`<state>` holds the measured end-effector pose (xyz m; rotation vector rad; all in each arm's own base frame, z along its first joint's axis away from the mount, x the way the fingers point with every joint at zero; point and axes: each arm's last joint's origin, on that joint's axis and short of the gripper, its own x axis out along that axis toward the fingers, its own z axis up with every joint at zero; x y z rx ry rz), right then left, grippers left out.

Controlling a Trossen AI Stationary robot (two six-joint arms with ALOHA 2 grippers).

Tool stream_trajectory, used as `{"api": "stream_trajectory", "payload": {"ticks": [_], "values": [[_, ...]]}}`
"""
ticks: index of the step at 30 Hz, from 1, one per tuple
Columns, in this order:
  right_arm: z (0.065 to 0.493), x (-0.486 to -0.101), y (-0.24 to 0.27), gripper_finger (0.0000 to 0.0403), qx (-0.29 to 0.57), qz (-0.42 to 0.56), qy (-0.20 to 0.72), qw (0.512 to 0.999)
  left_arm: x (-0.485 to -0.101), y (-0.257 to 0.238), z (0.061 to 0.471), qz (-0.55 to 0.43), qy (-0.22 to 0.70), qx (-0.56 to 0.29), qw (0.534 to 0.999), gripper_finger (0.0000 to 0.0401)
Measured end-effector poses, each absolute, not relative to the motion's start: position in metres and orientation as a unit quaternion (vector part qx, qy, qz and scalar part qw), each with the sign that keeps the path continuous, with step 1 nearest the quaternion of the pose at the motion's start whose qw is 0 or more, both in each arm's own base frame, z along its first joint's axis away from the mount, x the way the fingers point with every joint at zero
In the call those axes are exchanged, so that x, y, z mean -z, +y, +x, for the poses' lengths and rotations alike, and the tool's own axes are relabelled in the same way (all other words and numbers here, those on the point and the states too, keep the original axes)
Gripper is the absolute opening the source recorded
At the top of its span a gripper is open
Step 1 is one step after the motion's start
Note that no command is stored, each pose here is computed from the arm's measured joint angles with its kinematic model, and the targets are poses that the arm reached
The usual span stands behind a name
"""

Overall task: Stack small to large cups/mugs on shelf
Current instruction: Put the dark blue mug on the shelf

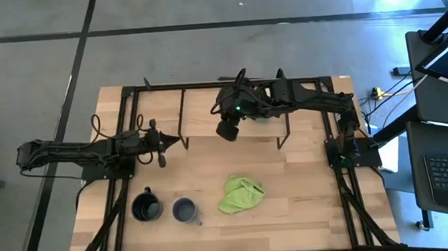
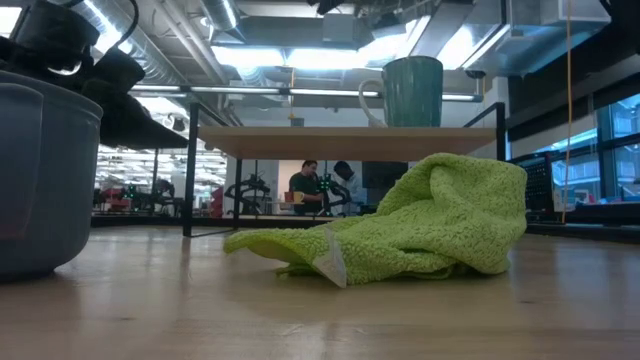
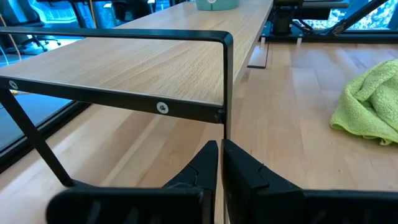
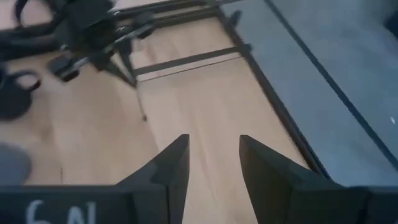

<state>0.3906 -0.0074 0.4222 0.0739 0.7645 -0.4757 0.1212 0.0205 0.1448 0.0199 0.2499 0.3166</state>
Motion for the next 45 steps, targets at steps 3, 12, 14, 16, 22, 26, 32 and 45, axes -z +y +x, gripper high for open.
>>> {"api": "stream_trajectory", "payload": {"ticks": [3,12,14,16,22,26,32,45], "values": [[0.3900,-0.4227,-0.0076,0.0142,0.252,0.073,0.357,0.896,-0.1448,0.0205,0.1212,0.010,0.124,-0.157,0.980,0.0014],[0.3846,-0.4174,-0.0036,0.0142,0.240,0.099,0.393,0.882,-0.1448,0.0205,0.1212,0.010,0.124,-0.157,0.980,0.0014],[0.3840,-0.4167,-0.0029,0.0142,0.233,0.104,0.400,0.881,-0.1448,0.0205,0.1212,0.010,0.124,-0.157,0.980,0.0014],[0.3839,-0.4164,-0.0025,0.0142,0.229,0.116,0.401,0.879,-0.1448,0.0205,0.1212,0.010,0.124,-0.157,0.980,0.0014],[0.3839,-0.4163,-0.0024,0.0142,0.232,0.130,0.399,0.878,-0.1448,0.0205,0.1212,0.010,0.124,-0.157,0.980,0.0014],[0.3839,-0.4163,-0.0024,0.0142,0.226,0.116,0.402,0.880,-0.1448,0.0205,0.1212,0.010,0.124,-0.157,0.980,0.0014],[0.3839,-0.4163,-0.0024,0.0142,0.222,0.108,0.404,0.881,-0.1448,0.0205,0.1212,0.010,0.124,-0.157,0.980,0.0014],[0.3834,-0.4169,-0.0087,0.0142,0.249,0.097,0.397,0.878,-0.1448,0.0205,0.1212,0.010,0.124,-0.157,0.980,0.0014]]}}
